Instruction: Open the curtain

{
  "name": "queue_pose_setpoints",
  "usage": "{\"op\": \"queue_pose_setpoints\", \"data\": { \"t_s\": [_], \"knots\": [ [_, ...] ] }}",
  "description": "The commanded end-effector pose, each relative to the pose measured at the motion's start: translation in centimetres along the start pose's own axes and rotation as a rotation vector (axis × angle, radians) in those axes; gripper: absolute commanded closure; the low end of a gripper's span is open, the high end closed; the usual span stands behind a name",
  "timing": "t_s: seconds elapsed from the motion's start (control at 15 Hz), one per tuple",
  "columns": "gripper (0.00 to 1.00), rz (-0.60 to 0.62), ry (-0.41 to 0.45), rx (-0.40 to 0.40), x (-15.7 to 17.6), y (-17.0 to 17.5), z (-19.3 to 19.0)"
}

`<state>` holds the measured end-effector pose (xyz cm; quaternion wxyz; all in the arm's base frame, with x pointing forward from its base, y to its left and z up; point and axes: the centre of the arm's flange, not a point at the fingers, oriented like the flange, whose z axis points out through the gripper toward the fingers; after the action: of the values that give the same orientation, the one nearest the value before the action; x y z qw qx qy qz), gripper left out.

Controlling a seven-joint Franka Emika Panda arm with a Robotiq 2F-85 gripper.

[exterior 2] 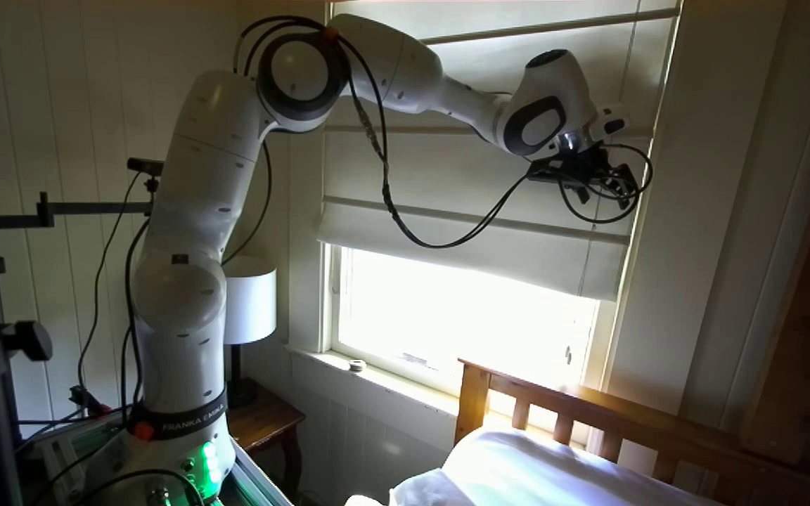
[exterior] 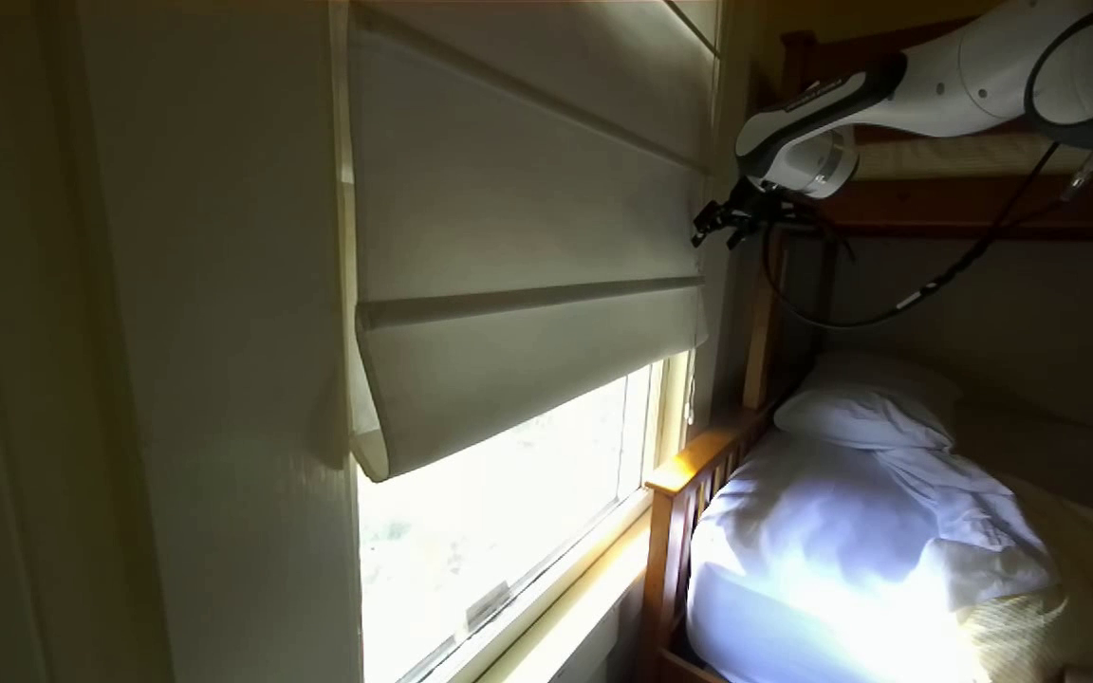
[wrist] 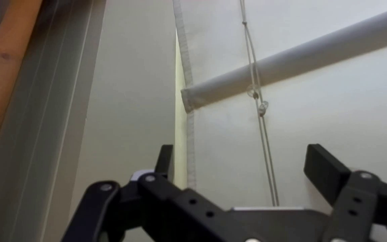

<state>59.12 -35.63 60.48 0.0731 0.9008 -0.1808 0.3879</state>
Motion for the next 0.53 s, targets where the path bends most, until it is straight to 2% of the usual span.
{"op": "queue_pose_setpoints", "data": {
  "t_s": [0.0, 0.27, 0.47],
  "knots": [
    [0.0, -0.046, 0.043, 0.044, -0.58, 0.09, 0.25],
    [0.0, -0.166, 0.066, 0.146, -0.61, -0.84, 0.47],
    [0.0, -0.161, 0.07, 0.137, -1.21, -0.18, 0.61]
  ]
}}
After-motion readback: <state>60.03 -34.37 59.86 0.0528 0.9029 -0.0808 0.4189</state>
